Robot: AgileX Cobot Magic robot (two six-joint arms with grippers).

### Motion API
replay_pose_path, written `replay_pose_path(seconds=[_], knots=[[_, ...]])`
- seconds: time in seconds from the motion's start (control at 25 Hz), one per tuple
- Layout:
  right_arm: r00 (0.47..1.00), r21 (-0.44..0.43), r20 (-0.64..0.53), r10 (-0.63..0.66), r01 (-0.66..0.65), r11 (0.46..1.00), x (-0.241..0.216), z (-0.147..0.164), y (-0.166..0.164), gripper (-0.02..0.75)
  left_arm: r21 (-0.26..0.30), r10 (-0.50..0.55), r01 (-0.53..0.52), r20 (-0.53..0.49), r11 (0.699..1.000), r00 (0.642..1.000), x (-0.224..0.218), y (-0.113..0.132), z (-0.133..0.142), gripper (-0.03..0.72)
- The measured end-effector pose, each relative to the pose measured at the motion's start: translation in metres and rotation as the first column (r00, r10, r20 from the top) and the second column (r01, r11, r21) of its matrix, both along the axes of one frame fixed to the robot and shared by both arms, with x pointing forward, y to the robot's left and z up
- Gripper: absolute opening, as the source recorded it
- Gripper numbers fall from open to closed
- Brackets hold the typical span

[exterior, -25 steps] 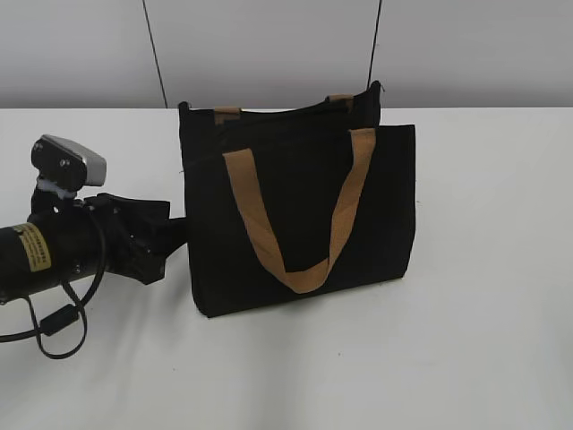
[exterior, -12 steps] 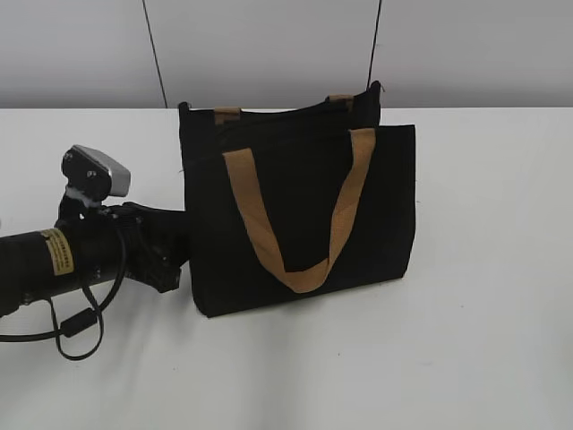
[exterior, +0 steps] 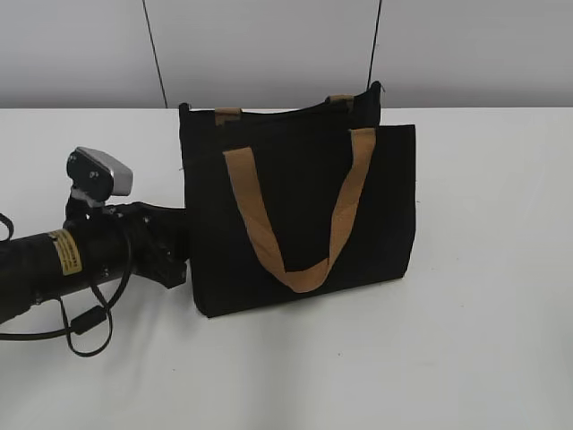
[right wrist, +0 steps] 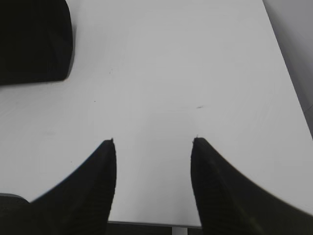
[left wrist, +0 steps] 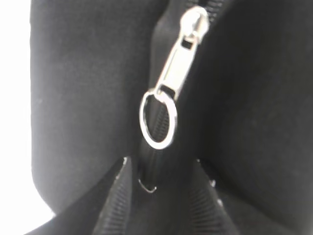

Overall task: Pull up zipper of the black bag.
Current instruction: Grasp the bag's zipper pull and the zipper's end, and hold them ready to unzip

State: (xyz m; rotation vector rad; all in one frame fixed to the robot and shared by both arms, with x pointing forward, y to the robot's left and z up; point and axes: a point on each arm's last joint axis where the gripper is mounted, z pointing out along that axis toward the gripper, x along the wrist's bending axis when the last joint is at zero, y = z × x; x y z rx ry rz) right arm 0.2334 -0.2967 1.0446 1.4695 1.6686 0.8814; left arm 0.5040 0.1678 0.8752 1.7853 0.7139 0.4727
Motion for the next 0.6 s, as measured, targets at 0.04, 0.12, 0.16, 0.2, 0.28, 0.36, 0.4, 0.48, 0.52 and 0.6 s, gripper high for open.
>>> replay_pose_path(seconds=[0.04, 0.12, 0.16, 0.2, 0.28, 0.36, 0.4, 0.48, 0.52, 0.6], knots=[[1.000, 0.000, 0.000, 0.000, 0.000, 1.000, 0.0000, 0.0000, 0.0000, 0.390, 0.000, 0.000, 0.000, 0.001, 1.000, 1.000, 0.0006, -0.0002, 0.0000, 0.292], [1.000, 0.000, 0.000, 0.000, 0.000, 1.000, 0.0000, 0.0000, 0.0000, 0.390, -0.006, 0.007, -0.007, 0.007, 1.000, 1.000, 0.0022, -0.0003, 0.0010, 0.275], [1.000, 0.000, 0.000, 0.000, 0.000, 1.000, 0.0000, 0.0000, 0.0000, 0.390, -0.007, 0.012, -0.012, 0.007, 1.000, 1.000, 0.0025, 0.0000, 0.0011, 0.258], [1.000, 0.000, 0.000, 0.000, 0.000, 1.000, 0.0000, 0.0000, 0.0000, 0.390, -0.007, 0.017, -0.017, 0.006, 1.000, 1.000, 0.0028, 0.0003, 0.0010, 0.232], [1.000, 0.000, 0.000, 0.000, 0.000, 1.000, 0.0000, 0.0000, 0.0000, 0.390, -0.006, 0.020, -0.020, 0.004, 1.000, 1.000, 0.0029, 0.0005, 0.0008, 0.164], [1.000, 0.000, 0.000, 0.000, 0.000, 1.000, 0.0000, 0.0000, 0.0000, 0.390, -0.006, 0.024, -0.024, 0.003, 1.000, 1.000, 0.0032, 0.0008, 0.0008, 0.060], [1.000, 0.000, 0.000, 0.000, 0.000, 1.000, 0.0000, 0.0000, 0.0000, 0.390, -0.006, 0.025, -0.025, 0.003, 1.000, 1.000, 0.0032, 0.0008, 0.0008, 0.027], [1.000, 0.000, 0.000, 0.000, 0.000, 1.000, 0.0000, 0.0000, 0.0000, 0.390, -0.006, 0.027, -0.027, 0.003, 1.000, 1.000, 0.0033, 0.0009, 0.0008, -0.003], [1.000, 0.000, 0.000, 0.000, 0.000, 1.000, 0.0000, 0.0000, 0.0000, 0.390, -0.007, 0.027, -0.027, 0.003, 1.000, 1.000, 0.0033, 0.0009, 0.0014, -0.006], [1.000, 0.000, 0.000, 0.000, 0.000, 1.000, 0.0000, 0.0000, 0.0000, 0.390, 0.002, 0.032, -0.032, 0.005, 0.999, 0.999, 0.0022, 0.0019, 0.0050, -0.006]])
